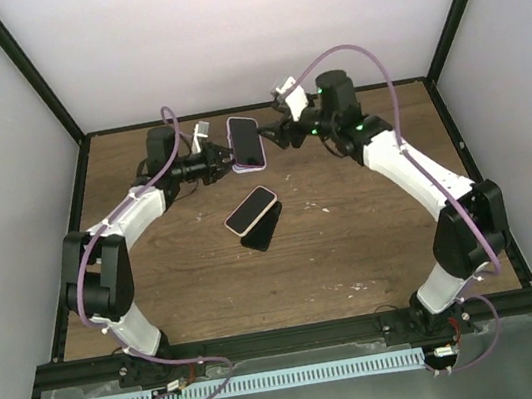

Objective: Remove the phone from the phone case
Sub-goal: Remove the phone case from the phone.

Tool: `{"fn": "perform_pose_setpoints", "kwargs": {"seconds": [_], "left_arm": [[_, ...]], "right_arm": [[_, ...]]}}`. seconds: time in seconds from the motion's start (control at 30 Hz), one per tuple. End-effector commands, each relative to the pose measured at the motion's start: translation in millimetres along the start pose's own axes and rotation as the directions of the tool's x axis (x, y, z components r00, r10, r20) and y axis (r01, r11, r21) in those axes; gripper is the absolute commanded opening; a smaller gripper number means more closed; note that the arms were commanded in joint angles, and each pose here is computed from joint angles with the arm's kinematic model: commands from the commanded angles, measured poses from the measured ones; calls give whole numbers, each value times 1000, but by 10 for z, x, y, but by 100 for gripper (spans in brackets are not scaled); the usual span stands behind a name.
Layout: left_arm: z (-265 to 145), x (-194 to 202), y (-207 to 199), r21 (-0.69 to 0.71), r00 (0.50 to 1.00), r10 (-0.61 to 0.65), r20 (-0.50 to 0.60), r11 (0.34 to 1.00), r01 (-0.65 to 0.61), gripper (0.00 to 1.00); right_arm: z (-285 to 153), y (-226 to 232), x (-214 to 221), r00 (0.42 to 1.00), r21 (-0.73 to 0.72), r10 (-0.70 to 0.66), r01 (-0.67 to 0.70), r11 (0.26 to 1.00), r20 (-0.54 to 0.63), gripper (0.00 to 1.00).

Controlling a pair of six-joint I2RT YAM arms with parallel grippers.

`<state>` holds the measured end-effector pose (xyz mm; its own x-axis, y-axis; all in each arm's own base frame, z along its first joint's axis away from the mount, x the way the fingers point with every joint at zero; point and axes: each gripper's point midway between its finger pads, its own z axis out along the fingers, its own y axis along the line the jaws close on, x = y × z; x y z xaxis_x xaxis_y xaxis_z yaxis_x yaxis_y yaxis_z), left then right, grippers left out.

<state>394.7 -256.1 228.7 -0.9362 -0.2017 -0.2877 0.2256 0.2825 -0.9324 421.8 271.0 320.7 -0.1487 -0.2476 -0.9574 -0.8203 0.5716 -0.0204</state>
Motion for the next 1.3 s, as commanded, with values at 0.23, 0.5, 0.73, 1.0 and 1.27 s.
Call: {"fn": "perform_pose_setpoints", "kwargs": {"seconds": [0.23,0.5,0.73,1.0,1.27], "left_arm": [[-36,-268,137,-109,989,-86,120,989,99,0],[-38,-273,158,-113,987,-91,131,988,106,0],[-44,-279,145,-111,987,-87,134,989,102,0],[-40,-261,149,-108,988,-90,129,989,104,0],[-28,-255,145,-98,988,-95,121,989,107,0]], "right_arm": [[303,509,-4,940,160,-341,340,927,-20,61],[483,785,155,912,142,-409,410,901,-40,57],[555,857,330,896,138,-438,444,885,-71,57],[612,758,496,851,234,-510,525,818,-127,49],[684,716,657,830,256,-533,558,789,-166,46]]}}
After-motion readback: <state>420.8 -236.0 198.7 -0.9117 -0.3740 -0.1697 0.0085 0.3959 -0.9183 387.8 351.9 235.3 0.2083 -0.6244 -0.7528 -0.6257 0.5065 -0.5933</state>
